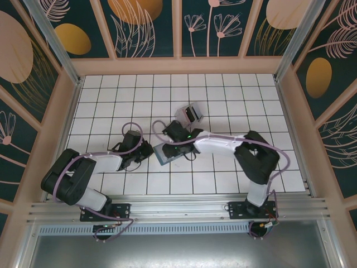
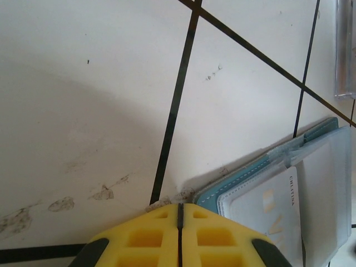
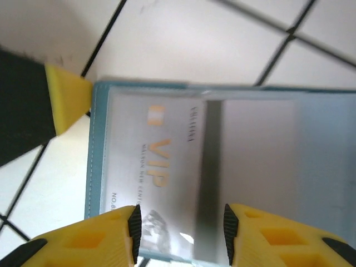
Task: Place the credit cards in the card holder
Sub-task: Insert the credit card into the card slot.
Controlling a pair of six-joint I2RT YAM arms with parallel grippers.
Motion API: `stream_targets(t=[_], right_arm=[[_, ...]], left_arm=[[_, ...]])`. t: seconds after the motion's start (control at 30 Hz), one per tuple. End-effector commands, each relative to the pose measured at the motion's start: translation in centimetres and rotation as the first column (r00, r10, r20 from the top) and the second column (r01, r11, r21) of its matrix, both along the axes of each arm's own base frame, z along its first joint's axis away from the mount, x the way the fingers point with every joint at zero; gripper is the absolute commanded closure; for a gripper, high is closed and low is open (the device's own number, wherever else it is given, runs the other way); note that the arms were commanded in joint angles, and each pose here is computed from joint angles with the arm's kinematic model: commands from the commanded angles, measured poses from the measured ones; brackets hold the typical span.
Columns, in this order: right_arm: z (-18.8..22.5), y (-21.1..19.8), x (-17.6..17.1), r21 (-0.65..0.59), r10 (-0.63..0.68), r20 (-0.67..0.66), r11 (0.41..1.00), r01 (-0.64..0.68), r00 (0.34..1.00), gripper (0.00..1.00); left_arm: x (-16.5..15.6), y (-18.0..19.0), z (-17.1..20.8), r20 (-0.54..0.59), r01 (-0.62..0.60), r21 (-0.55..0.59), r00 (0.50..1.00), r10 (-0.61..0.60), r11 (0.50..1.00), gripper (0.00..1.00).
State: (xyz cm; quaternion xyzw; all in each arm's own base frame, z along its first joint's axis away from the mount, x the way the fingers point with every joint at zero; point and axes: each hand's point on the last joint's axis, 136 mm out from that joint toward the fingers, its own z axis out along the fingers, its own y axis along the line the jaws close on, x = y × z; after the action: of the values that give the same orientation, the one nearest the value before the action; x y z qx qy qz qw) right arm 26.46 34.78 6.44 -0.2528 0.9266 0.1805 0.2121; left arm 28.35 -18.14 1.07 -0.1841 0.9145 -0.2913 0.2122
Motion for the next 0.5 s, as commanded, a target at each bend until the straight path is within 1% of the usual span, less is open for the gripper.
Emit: stream_targets(t=[0.0,0.07,0.17,0.33,0.47], right_arm=[[2.6,-2.1,2.3,0.144,-0.107,-0.023,0.984,0.11,0.994,0.54],[1.1,-4.8,3.0,0.121,-0.18,-0.063,0.975,0.187,0.982,0.56],[-1.1,-7.5,3.2,0.108,-0.241,-0.136,0.96,0.257,0.961,0.59],[-2.8,-9.7,3.7,0.118,-0.295,-0.18,0.941,0.318,0.938,0.63],[-3.5,-9.7,4.0,0.109,-0.292,-0.199,0.942,0.317,0.936,0.64]], left_arm=[[-4.7,-0.8,-3.6,-0.187,0.12,0.021,0.976,-0.114,0.993,0.9],[-4.6,-0.9,-3.6,-0.189,0.125,0.021,0.975,-0.119,0.992,0.9],[-4.5,-1.0,-3.8,-0.194,0.133,0.026,0.973,-0.126,0.991,0.9],[-4.4,-1.1,-4.2,-0.204,0.139,0.028,0.97,-0.13,0.99,0.9],[-4.4,-1.1,-4.3,-0.211,0.143,0.038,0.969,-0.132,0.989,0.89]])
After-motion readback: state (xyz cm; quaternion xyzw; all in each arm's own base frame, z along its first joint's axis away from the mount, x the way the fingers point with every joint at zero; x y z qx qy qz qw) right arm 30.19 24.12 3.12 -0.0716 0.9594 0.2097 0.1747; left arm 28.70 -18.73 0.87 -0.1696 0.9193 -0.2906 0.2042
